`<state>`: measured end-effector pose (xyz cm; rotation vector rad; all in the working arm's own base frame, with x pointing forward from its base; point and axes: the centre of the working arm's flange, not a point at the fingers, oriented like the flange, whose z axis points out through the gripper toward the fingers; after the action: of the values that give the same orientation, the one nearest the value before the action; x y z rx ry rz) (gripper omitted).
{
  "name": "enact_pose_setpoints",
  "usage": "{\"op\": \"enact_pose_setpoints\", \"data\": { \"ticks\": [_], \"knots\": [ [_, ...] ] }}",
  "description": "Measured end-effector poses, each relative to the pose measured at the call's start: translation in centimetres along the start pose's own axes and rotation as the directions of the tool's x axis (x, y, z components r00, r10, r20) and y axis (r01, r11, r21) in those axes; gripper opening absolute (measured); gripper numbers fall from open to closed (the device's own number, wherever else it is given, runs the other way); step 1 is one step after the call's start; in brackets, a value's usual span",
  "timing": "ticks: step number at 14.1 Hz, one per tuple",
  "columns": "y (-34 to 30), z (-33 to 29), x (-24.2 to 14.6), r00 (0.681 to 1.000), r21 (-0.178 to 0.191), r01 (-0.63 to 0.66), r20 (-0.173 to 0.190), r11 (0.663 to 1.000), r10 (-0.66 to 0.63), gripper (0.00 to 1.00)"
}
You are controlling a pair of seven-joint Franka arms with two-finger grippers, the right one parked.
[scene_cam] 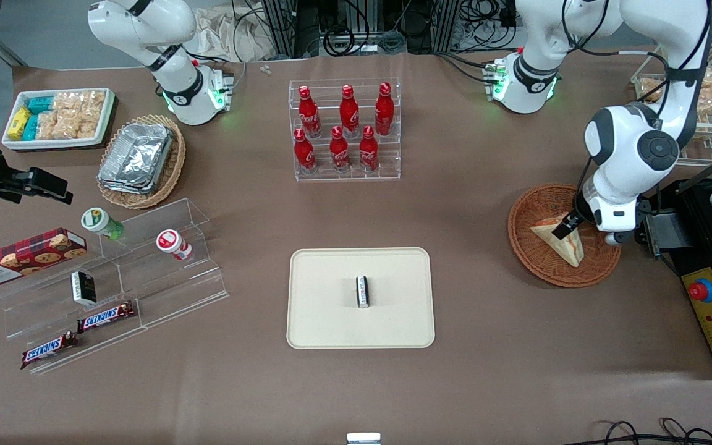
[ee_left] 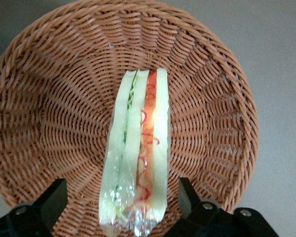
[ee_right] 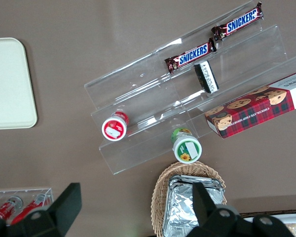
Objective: Place sandwich from basket to tray
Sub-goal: 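Lower the left gripper and close it on the sandwich, then lift the sandwich out of the basket and carry it toward the cream tray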
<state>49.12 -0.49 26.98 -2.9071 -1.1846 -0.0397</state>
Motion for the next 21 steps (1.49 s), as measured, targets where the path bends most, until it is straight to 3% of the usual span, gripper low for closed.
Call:
{"op": "enact_pose_setpoints", "data": {
  "ticks": [3, 10, 15, 21],
  "knots": [
    [0.1, 1.5, 0.1, 1.000, 0.010, -0.004, -0.021, 1.000, 0.004, 1.00],
    [0.2, 2.7, 0.0, 1.000, 0.024, -0.012, -0.028, 1.000, 0.013, 0.96],
    [0.8, 3.0, -0.5, 0.999, 0.022, -0.031, -0.032, 0.999, 0.032, 0.44],
    [1.4, 1.0, -0.2, 0.997, 0.001, -0.069, -0.028, 0.998, 0.069, 0.30]
  ]
}}
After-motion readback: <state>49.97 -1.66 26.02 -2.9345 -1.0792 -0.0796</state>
